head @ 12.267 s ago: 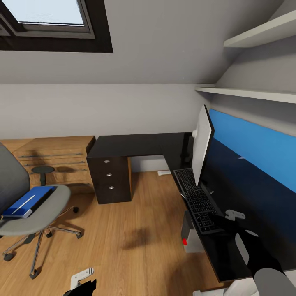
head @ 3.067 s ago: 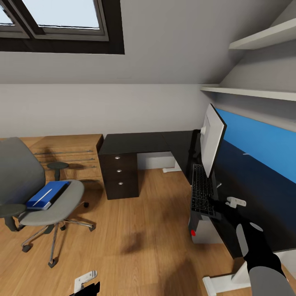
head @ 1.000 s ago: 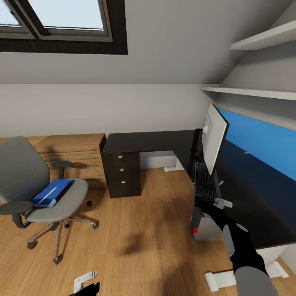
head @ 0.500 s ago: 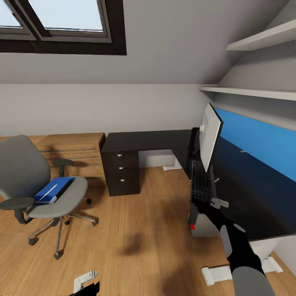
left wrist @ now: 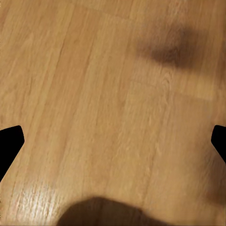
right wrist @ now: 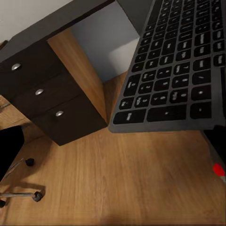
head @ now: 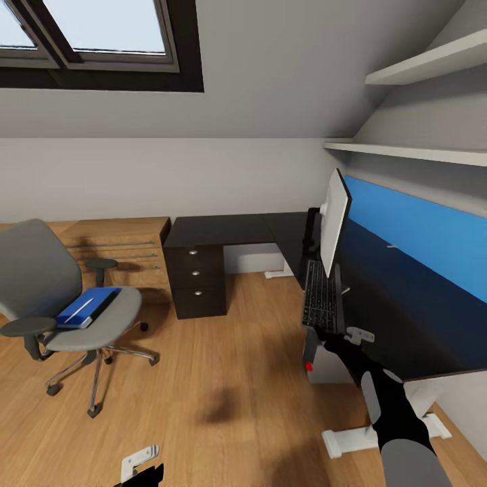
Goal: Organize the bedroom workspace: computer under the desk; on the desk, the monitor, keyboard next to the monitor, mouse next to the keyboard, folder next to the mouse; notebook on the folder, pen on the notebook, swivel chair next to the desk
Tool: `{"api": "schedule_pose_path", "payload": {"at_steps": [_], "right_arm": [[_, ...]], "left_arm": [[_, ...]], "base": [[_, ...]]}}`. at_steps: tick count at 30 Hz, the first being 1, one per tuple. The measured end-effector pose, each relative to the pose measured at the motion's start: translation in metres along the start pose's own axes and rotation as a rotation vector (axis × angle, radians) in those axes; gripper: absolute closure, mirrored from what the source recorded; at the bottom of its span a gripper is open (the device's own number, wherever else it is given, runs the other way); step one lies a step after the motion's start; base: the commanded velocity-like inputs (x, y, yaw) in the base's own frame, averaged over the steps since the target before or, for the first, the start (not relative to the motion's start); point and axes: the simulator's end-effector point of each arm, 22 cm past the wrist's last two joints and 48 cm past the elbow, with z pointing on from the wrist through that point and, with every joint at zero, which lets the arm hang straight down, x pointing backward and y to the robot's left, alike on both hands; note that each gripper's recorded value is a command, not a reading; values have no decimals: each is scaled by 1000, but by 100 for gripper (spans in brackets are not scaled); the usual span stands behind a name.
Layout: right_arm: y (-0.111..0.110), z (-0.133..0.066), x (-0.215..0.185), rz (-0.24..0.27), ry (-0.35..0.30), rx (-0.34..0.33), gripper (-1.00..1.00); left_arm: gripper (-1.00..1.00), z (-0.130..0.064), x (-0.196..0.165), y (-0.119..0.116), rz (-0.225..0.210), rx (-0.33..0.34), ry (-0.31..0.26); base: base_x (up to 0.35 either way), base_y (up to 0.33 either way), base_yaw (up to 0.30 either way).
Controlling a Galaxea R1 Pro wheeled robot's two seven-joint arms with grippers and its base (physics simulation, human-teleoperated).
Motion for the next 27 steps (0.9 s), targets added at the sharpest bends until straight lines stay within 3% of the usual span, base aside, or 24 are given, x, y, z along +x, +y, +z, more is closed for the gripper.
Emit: {"api": "schedule_pose_path", "payload": {"at_steps": [2,7,15,22,23,27], "right_arm": [[0,1,6,6,10,1,-100],[22,8,59,77,81,-2,-100],[37,12,90,148,115,65,-100],[33,14,78,340,53,84,-100],[32,14,75,408,32,91,-100],[23,13,71,554,-5,126,-100]], "left_arm": [[-100,0,0,0,0,0,0],[-100,0,0,0,0,-1,0],[-100,0,0,1,0,-2,0],[-100,0,0,1,0,-2,0],[-100,0,0,1,1,-3,-1],[-100,0,0,2,1,-3,-1]], "base": [[-7,-7,0],[-2,-2,0],[0,0,0],[0,0,0],[0,0,0],[0,0,0]]}}
